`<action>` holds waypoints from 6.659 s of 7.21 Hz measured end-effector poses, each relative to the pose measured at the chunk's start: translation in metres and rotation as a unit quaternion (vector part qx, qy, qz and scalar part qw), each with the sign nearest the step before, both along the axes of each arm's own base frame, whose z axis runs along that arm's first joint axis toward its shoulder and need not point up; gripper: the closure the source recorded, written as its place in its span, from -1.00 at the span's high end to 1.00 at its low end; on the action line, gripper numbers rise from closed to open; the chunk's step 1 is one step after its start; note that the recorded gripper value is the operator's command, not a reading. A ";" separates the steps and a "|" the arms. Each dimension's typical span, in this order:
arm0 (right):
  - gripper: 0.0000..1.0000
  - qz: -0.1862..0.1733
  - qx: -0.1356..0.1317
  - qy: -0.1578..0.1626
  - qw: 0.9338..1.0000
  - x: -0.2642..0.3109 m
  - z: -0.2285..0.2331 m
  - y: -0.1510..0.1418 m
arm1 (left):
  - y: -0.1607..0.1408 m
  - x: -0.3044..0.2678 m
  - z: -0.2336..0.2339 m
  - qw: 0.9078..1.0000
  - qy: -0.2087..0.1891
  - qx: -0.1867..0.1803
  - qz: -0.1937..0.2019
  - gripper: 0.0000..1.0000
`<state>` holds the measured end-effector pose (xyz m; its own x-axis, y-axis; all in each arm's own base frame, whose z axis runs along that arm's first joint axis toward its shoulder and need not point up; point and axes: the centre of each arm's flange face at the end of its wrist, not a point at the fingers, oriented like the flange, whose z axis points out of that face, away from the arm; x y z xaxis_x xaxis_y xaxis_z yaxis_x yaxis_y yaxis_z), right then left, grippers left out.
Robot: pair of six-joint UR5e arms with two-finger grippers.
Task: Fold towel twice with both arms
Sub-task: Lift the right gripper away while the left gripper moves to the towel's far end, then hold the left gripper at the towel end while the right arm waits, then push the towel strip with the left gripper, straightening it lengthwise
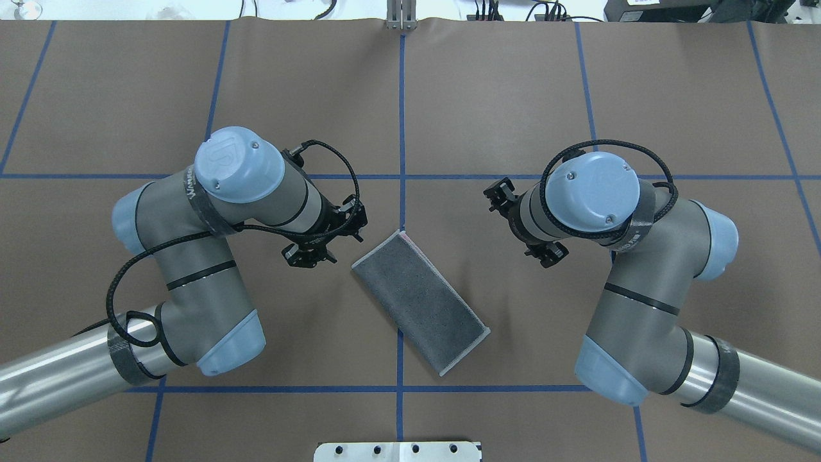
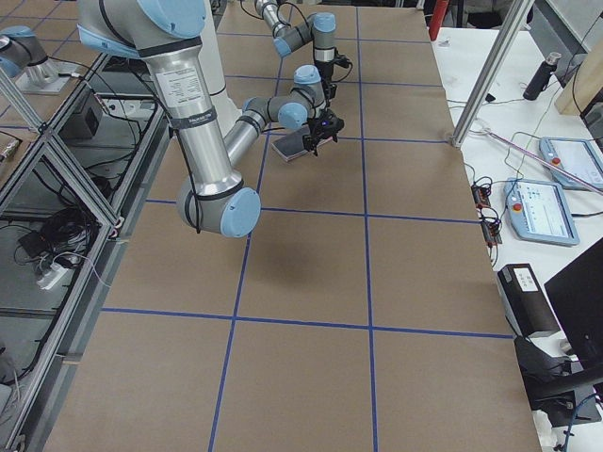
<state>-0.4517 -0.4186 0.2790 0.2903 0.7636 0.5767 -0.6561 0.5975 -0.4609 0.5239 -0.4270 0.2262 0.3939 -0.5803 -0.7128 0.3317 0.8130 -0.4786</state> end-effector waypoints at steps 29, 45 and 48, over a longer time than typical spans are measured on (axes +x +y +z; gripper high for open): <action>1.00 -0.028 -0.022 0.019 0.999 0.004 0.032 -0.029 | -0.006 0.060 0.029 0.998 -0.037 0.025 0.034 -0.16; 1.00 -0.031 -0.026 0.023 0.999 -0.001 0.038 -0.027 | -0.025 0.054 0.014 0.996 -0.007 0.081 0.040 -1.00; 1.00 -0.030 -0.025 0.023 0.999 0.001 0.038 -0.027 | -0.083 0.070 -0.007 0.994 0.016 0.105 0.015 -1.00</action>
